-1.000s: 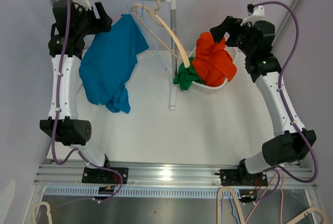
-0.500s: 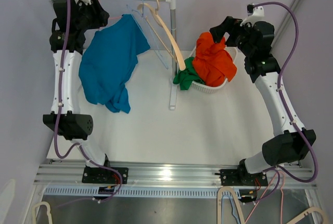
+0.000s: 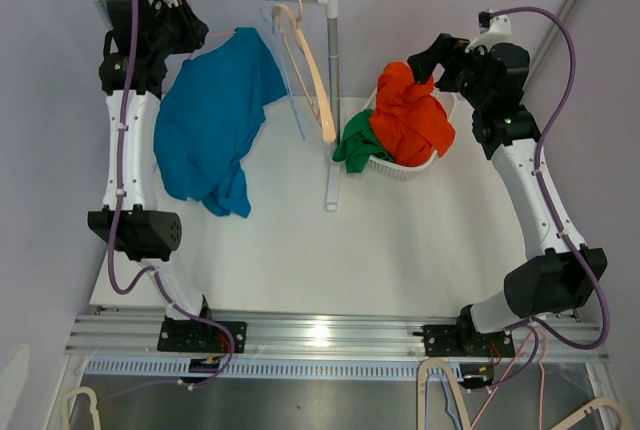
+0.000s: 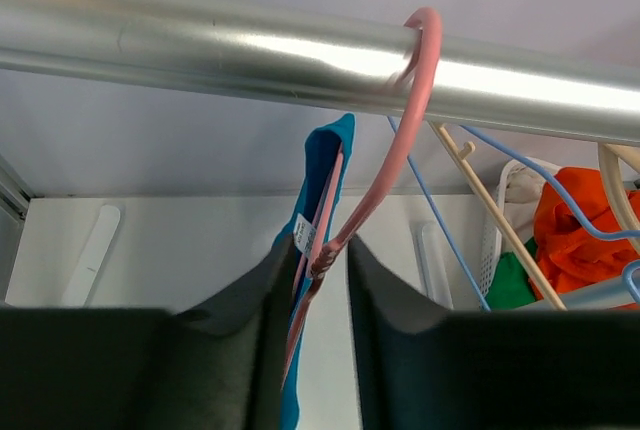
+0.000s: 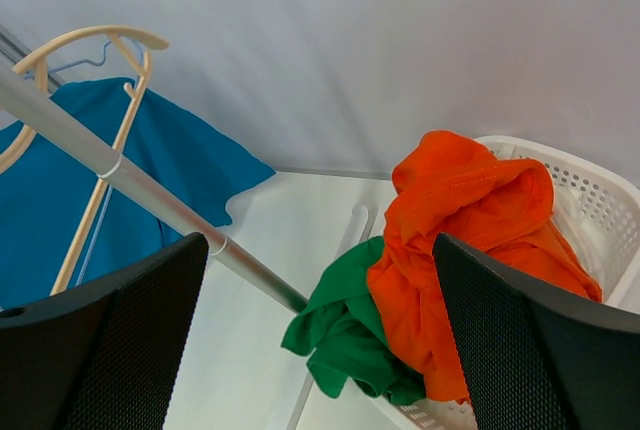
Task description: Remove the t-shirt from the hanger
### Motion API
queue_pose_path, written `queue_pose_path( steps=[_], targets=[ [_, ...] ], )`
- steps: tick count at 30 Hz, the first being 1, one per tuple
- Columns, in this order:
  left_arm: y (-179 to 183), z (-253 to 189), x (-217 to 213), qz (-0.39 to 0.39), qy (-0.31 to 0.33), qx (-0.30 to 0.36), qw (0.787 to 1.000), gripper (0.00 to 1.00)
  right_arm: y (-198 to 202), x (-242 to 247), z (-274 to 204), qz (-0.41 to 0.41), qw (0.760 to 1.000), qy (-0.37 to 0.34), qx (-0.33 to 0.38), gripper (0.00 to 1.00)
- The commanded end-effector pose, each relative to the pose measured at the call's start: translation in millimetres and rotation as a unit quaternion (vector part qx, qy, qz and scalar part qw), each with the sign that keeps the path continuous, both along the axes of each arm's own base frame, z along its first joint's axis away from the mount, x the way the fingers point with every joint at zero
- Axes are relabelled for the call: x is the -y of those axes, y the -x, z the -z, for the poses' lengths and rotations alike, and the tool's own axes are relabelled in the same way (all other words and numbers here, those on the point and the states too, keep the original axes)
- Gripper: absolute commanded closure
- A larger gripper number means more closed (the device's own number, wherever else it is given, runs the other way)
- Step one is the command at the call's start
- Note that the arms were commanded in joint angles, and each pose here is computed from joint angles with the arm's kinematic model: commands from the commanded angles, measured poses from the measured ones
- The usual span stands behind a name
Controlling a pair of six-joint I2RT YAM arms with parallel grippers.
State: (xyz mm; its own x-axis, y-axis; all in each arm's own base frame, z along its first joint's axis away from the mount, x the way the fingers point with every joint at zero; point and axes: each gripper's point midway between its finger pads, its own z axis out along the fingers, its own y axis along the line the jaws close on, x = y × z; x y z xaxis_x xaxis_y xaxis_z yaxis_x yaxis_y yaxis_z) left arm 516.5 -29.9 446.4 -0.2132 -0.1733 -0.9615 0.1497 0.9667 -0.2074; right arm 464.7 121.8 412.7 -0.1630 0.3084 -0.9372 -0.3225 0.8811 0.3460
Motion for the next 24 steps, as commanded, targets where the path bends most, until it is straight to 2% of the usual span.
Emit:
queue_pose_path(
  steps=[1, 2, 3, 6, 9, 14, 15, 17, 22, 24],
  targets=[
    [0.4, -6.9, 3.4, 0.009, 0.011, 0.008, 1.000, 0.73, 6.3, 0.2, -17.6, -0.005, 1.000, -0.007, 0.027, 0.01],
    [-1.0, -4.5, 2.8, 0.009, 0.012, 0.006, 1.000, 0.84, 6.7, -0.8, -17.3, -0.007, 1.000, -0.008, 0.026, 0.00],
    [-1.5, -6.2, 3.1, 0.008, 0.012, 0.008, 1.000, 0.99, 6.5, -0.5, -17.2, -0.006, 1.000, -0.007, 0.026, 0.00],
    [-1.0, -9.9, 9.6, 0.027, 0.020, 0.014, 0.999, 0.99, 6.1, -0.9, -15.8, -0.007, 1.000, -0.008, 0.025, 0.01],
    [9.4, -32.3, 16.8, 0.040, 0.032, 0.039, 0.998, 0.99, 7.2, -1.1, -16.2, -0.007, 1.000, -0.009, 0.024, 0.01],
    [46.3, -83.4, 8.4, 0.002, 0.028, 0.108, 0.994, 0.99, 12.9, -0.7, -18.1, -0.009, 1.000, -0.008, 0.025, 0.00],
    [64.2, -106.5, 0.3, -0.023, 0.027, 0.147, 0.989, 0.99, 15.3, -0.1, -19.6, -0.008, 1.000, -0.008, 0.028, 0.01],
    [71.2, -105.7, -10.7, -0.060, 0.029, 0.158, 0.985, 0.99, 18.2, 1.0, -21.8, -0.007, 0.999, -0.009, 0.030, 0.01],
    [85.5, -84.9, -59.0, -0.210, 0.056, 0.115, 0.969, 0.99, 26.8, -0.8, -24.6, -0.015, 0.999, -0.015, 0.030, 0.00],
    [89.1, -78.5, -63.3, -0.223, 0.063, 0.119, 0.965, 0.99, 30.4, -0.7, -25.2, -0.017, 0.999, -0.014, 0.028, 0.01]
  ],
)
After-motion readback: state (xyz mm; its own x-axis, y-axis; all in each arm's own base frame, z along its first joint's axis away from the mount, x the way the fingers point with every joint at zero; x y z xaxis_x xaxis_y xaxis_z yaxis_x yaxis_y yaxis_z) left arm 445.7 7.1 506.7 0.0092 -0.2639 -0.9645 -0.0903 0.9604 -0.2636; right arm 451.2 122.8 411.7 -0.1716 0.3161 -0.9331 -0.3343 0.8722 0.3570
